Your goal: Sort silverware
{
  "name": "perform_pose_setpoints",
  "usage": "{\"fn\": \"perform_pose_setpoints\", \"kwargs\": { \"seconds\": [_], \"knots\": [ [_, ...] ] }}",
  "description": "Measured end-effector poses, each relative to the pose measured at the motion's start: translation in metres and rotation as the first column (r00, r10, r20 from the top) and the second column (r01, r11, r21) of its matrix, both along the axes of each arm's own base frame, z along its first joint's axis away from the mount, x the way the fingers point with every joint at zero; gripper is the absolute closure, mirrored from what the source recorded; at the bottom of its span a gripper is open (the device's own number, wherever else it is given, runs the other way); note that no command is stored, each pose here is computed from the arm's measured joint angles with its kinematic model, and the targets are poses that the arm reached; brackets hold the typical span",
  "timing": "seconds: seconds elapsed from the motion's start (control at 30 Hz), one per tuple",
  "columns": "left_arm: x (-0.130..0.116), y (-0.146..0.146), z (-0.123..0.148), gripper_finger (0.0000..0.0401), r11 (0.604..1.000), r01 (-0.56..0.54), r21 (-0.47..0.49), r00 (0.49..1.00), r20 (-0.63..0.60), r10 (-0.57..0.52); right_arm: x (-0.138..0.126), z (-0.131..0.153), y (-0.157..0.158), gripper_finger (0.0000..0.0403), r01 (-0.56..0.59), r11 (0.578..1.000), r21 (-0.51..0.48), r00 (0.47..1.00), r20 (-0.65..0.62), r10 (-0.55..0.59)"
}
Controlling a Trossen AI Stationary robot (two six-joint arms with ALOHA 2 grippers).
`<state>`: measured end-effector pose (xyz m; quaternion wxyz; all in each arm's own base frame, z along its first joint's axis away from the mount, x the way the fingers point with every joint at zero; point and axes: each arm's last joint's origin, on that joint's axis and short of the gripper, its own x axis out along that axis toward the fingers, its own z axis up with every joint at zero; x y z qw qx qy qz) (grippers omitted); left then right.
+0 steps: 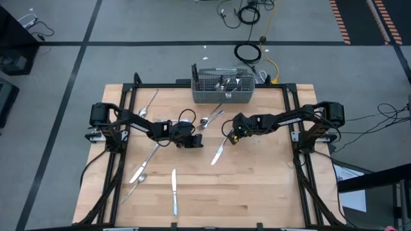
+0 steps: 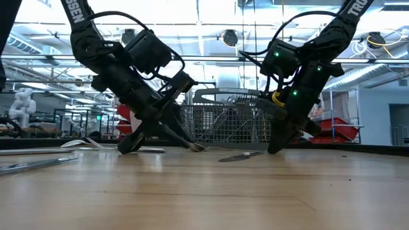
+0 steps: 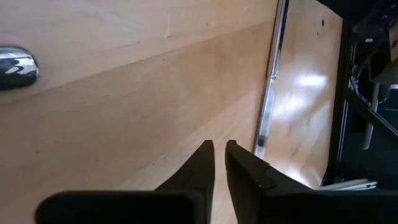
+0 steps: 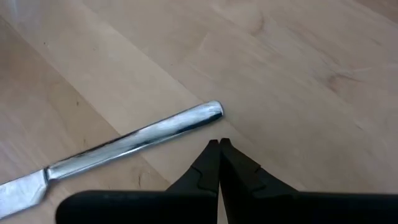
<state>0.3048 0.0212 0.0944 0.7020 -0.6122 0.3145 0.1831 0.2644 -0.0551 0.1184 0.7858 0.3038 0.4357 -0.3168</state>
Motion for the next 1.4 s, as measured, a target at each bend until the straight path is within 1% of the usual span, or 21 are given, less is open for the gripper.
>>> {"fn": "perform_pose_setpoints", "kwargs": {
  "seconds": [0.07,0.17,0.23,0.27,0.3,0.37,0.43,0.5,0.57,0.63,0.7,0.77,0.87,1.0,1.1,1.2,1.4],
  "knots": [
    [0.000,0.000,0.002,0.0339,1.000,0.006,-0.001,1.000,0.006,-0.006,0.000,0.000,0.000,0.0403,0.004,1.000,0.000,1.000,0.000,-0.004],
    [-0.001,0.000,0.006,0.0332,1.000,0.018,-0.018,1.000,0.020,-0.018,-0.001,0.005,0.005,0.0403,-0.003,0.999,-0.036,1.000,0.001,0.003],
    [0.000,0.002,0.009,0.0331,0.999,0.021,-0.025,0.999,0.048,-0.020,-0.004,0.014,0.010,0.0403,-0.016,0.998,-0.053,1.000,-0.010,0.016],
    [-0.001,0.003,0.012,0.0331,0.999,0.021,-0.025,0.998,0.064,-0.019,-0.002,0.024,0.012,0.0403,-0.028,0.998,-0.065,1.000,0.004,0.029],
    [-0.001,0.005,0.015,0.0331,0.999,0.019,-0.026,0.997,0.075,-0.017,0.001,0.035,0.015,0.0403,-0.042,0.996,-0.074,0.999,0.027,0.044],
    [0.000,0.007,0.025,0.0331,1.000,0.014,-0.020,0.992,0.123,-0.011,0.003,0.053,0.023,0.0403,-0.076,0.994,-0.075,0.996,0.034,0.078],
    [0.001,0.008,0.035,0.0331,1.000,0.013,-0.015,0.985,0.171,-0.011,0.007,0.061,0.034,0.0403,-0.147,0.988,-0.046,0.988,0.041,0.148],
    [0.000,0.008,0.041,0.0331,1.000,0.019,-0.015,0.981,0.194,-0.016,0.013,0.066,0.047,0.0403,-0.207,0.978,-0.021,0.976,0.072,0.208],
    [-0.001,0.007,0.048,0.0331,0.999,0.031,-0.009,0.976,0.214,-0.029,0.018,0.064,0.060,0.0403,-0.230,0.973,0.000,0.970,0.080,0.229],
    [-0.001,0.007,0.053,0.0331,0.999,0.043,0.016,0.970,0.240,-0.046,0.022,0.053,0.072,0.0403,-0.251,0.968,0.016,0.967,0.056,0.250],
    [-0.002,0.007,0.055,0.0331,0.998,0.050,0.028,0.970,0.235,-0.055,0.027,0.044,0.081,0.0403,-0.272,0.962,0.025,0.961,0.063,0.270],
    [-0.003,0.007,0.056,0.0331,0.998,0.051,0.029,0.971,0.234,-0.056,0.037,0.042,0.089,0.0403,-0.294,0.955,0.044,0.952,0.101,0.288],
    [-0.003,0.007,0.056,0.0331,0.998,0.064,0.022,0.969,0.236,-0.068,0.048,0.030,0.099,0.0403,-0.330,0.942,0.063,0.944,0.048,0.328],
    [-0.004,0.005,0.055,0.0331,0.996,0.090,0.006,0.970,0.227,-0.089,0.074,0.027,0.112,0.0403,-0.412,0.909,0.066,0.911,0.063,0.408],
    [-0.005,0.005,0.053,0.0331,0.996,0.091,0.001,0.975,0.204,-0.089,0.089,0.020,0.116,0.0403,-0.441,0.895,0.062,0.897,0.040,0.440],
    [-0.007,0.005,0.051,0.0331,0.995,0.096,0.002,0.980,0.174,-0.095,0.101,0.023,0.117,0.0403,-0.464,0.885,0.040,0.886,0.055,0.461],
    [-0.010,0.004,0.046,0.0331,0.994,0.112,0.006,0.987,0.113,-0.112,0.103,0.016,0.113,0.0403,-0.481,0.876,0.036,0.877,0.020,0.481]
  ]
}}
